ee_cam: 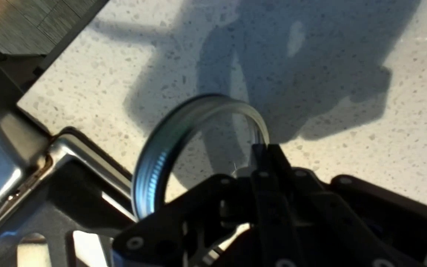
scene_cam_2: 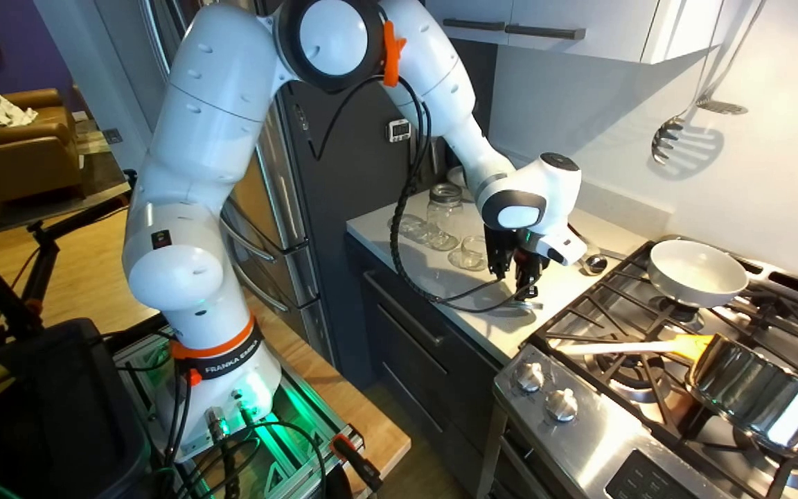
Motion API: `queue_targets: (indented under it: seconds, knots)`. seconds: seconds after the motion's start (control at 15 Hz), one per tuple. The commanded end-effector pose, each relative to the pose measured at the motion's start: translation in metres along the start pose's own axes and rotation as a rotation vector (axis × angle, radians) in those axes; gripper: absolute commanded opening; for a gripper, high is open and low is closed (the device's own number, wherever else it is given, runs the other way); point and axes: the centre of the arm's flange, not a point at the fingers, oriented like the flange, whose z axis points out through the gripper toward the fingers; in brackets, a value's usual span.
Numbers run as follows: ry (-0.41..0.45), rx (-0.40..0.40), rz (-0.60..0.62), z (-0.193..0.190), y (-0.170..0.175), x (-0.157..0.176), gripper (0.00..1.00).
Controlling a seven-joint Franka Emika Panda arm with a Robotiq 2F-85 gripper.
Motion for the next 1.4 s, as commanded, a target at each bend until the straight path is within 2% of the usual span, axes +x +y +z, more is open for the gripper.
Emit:
queue_targets:
  seconds: [0.0, 0.33, 0.6, 1.07, 1.33]
  knots:
    - [0.024, 0.017, -0.001, -0.013, -0.007, 0.001, 0.00]
    - [0.080, 0.054, -0.053, -0.041, -0.030, -0.004, 0.00]
    - [0.103, 0.154, -0.138, -0.062, -0.059, -0.020, 0.00]
    - [0.049, 0.341, -0.243, -0.072, -0.091, -0.044, 0.00]
    - [0.027, 0.406, -0.226, -0.068, -0.094, -0.054, 0.00]
